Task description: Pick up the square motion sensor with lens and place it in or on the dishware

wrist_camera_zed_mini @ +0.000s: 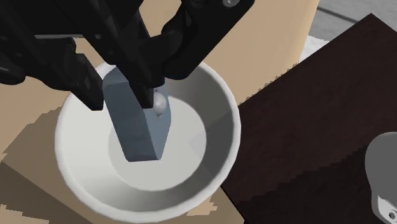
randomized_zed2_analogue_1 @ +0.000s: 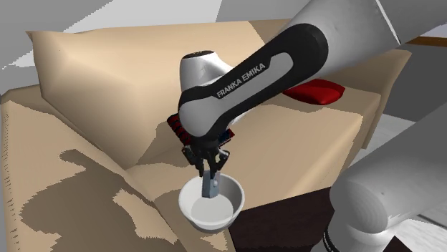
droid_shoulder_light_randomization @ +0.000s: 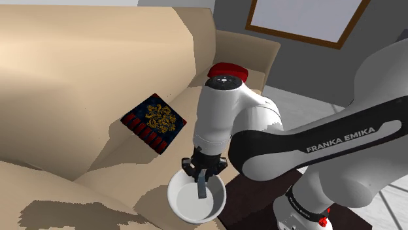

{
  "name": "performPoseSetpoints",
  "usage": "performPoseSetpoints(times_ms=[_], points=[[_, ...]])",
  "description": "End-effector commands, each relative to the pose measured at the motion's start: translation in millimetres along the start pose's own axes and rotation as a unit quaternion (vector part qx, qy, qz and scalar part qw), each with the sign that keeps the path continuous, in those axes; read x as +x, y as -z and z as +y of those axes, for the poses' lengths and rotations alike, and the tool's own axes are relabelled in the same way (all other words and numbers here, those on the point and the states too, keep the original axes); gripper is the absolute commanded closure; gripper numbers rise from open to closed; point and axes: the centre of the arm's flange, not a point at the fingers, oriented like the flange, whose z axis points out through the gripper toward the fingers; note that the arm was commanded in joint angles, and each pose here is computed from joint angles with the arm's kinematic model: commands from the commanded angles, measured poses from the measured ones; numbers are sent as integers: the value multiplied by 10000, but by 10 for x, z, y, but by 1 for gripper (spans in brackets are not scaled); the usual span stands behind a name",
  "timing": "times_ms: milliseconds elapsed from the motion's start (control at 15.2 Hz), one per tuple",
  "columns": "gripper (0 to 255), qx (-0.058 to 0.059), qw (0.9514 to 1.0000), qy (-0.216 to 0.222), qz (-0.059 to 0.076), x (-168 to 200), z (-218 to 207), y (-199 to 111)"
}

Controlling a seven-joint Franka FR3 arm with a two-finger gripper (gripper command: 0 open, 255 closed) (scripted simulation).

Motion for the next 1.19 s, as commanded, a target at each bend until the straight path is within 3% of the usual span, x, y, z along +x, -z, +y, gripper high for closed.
performPoseSetpoints(times_ms=[0,330,396,726,1122], points=[[255,4,10000,0,1,-3,-4,-110],[255,0,10000,0,0,-4,-5,-262],[0,0,10000,0,0,-4,-5,-262],[0,-310,9960,-691,-473,32,-37,-904],[0,-310,9960,-691,-473,1,-20,-1219]])
